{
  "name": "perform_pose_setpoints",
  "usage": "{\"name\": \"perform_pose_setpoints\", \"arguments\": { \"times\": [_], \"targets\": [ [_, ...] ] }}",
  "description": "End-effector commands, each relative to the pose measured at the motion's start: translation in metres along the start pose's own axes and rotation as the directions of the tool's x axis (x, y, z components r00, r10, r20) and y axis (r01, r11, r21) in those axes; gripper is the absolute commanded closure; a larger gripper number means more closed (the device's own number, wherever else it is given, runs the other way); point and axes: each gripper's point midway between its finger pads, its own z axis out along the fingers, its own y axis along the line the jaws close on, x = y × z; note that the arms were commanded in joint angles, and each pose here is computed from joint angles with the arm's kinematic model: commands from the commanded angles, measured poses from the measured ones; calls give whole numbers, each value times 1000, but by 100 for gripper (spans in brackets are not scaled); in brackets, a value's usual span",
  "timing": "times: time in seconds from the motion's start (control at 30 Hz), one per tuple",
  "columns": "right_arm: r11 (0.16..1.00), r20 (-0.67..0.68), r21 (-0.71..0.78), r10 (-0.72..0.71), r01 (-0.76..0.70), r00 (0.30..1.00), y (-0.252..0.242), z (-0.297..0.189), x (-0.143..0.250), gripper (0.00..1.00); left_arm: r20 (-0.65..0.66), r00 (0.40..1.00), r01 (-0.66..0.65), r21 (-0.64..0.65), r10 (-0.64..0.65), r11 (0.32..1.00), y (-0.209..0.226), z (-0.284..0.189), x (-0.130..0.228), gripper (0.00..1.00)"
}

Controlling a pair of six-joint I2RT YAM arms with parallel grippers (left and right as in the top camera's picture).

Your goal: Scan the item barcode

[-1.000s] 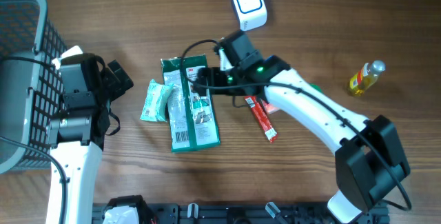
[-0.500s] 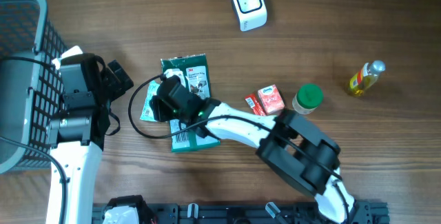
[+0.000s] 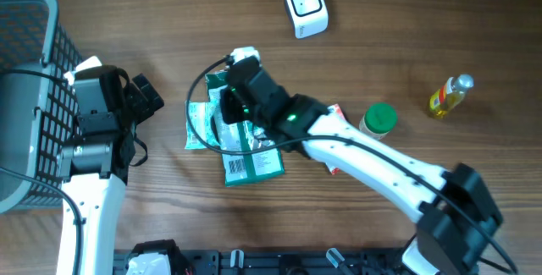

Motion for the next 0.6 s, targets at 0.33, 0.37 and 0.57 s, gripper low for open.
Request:
{"name": "perform_pose_setpoints", "arguments": {
  "times": [0.33, 0.37, 0.57],
  "targets": [
    [989, -237, -143, -63, 29, 970, 14, 130, 119, 45, 18, 1000, -3, -9, 3, 1000, 2, -2, -5, 0],
    [989, -242, -142, -65, 31, 968, 13, 135, 125, 51, 18, 1000, -3, -9, 3, 1000, 2, -2, -5, 0],
    [979, -80, -200, -66, 49, 995, 39, 92, 56, 96, 18, 1000, -3, -9, 3, 1000, 2, -2, -5, 0]
  ]
}}
